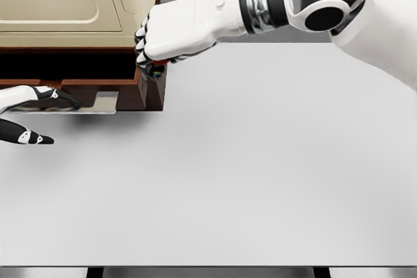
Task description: Open the cabinet drawer with left arm, and place a switch into the drawer with right arm
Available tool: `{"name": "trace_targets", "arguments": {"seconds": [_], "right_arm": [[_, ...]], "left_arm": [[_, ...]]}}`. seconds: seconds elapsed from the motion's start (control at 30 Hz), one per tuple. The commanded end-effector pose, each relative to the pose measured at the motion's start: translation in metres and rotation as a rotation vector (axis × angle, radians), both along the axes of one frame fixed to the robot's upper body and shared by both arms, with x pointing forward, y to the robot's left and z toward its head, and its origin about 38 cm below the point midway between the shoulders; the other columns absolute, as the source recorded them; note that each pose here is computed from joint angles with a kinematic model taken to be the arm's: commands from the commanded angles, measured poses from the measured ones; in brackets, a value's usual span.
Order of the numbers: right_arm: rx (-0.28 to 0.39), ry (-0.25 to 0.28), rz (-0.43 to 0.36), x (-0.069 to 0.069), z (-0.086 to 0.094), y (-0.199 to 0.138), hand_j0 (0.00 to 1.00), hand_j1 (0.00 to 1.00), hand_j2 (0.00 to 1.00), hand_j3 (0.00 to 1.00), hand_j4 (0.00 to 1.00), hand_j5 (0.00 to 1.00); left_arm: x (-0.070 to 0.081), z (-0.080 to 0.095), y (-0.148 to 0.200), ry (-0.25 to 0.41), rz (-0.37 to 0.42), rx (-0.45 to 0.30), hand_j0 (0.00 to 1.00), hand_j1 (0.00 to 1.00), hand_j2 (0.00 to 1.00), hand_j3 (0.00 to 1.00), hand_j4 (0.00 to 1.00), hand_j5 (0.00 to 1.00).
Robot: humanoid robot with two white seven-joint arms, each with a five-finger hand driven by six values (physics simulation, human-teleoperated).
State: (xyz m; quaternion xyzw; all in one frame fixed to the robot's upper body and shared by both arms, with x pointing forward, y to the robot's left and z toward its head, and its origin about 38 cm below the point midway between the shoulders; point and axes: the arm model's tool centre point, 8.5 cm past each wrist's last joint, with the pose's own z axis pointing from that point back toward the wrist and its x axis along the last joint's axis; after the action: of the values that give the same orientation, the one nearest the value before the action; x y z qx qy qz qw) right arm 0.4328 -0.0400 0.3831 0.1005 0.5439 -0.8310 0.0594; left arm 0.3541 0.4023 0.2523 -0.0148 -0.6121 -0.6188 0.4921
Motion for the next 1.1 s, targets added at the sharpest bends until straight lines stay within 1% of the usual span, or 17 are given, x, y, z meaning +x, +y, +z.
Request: {"name": "trace_targets", "arguments": {"seconds": [0.0,0.03,0.17,0.27,0.4,0.43,0.53,0.67,0.83,1.0,1.07], "right_arm": [[-0.019,0.024,0.01,0.001,-0.009,0.014,0.49,0.49,0.49,0.49,0.49,0.49],[-0.019,0.022,0.011,0.001,-0.008,0.015,0.49,0.49,0.49,0.49,0.49,0.49],[-0.02,0.02,0.007,0.004,-0.005,0.018,0.49,0.49,0.49,0.49,0.49,0.49],[-0.017,0.01,0.019,0.003,0.001,0.028,0.49,0.49,0.49,0.49,0.49,0.49],[-0.031,0.018,0.01,0.006,-0.002,0.03,0.49,0.49,0.49,0.49,0.49,0.49],[-0.033,0.022,-0.002,0.01,-0.003,0.028,0.49,0.49,0.49,0.49,0.49,0.49],[-0.033,0.023,-0.006,0.011,-0.003,0.028,0.49,0.49,0.49,0.49,0.49,0.49],[-0.032,0.015,-0.004,0.011,0.001,0.029,0.49,0.49,0.49,0.49,0.49,0.49],[-0.027,0.018,0.025,0.005,0.001,0.044,0.49,0.49,0.49,0.49,0.49,0.49],[-0.026,0.039,0.009,0.013,-0.003,0.053,0.49,0.49,0.49,0.49,0.49,0.49],[-0.029,0.034,0.006,0.013,-0.003,0.053,0.49,0.49,0.49,0.49,0.49,0.49]], "left_arm": [[-0.005,0.001,-0.006,-0.004,-0.035,-0.014,0.83,0.83,0.83,0.83,0.83,0.83],[-0.006,0.001,-0.008,-0.008,-0.046,-0.019,0.83,0.83,0.83,0.83,0.83,0.83],[-0.006,0.001,-0.009,-0.005,-0.046,-0.028,0.83,0.83,0.83,0.83,0.83,0.83],[-0.007,0.002,-0.009,-0.005,-0.047,-0.027,0.83,0.83,0.83,0.83,0.83,0.83],[-0.008,0.002,-0.011,-0.004,-0.053,-0.028,0.83,0.83,0.83,0.83,0.83,0.83],[-0.008,0.002,-0.011,-0.002,-0.052,-0.027,0.83,0.83,0.83,0.83,0.83,0.83],[-0.011,0.0,-0.007,0.008,-0.046,-0.017,0.83,0.83,0.83,0.83,0.83,0.83],[-0.013,0.004,-0.009,0.008,-0.051,-0.026,0.83,0.83,0.83,0.83,0.83,0.83],[-0.013,0.005,-0.008,0.005,-0.048,-0.024,0.83,0.83,0.83,0.83,0.83,0.83],[-0.012,0.011,-0.005,-0.008,-0.04,-0.021,0.83,0.83,0.83,0.83,0.83,0.83],[-0.011,0.012,-0.004,-0.013,-0.039,-0.02,0.83,0.83,0.83,0.83,0.83,0.83]]}}
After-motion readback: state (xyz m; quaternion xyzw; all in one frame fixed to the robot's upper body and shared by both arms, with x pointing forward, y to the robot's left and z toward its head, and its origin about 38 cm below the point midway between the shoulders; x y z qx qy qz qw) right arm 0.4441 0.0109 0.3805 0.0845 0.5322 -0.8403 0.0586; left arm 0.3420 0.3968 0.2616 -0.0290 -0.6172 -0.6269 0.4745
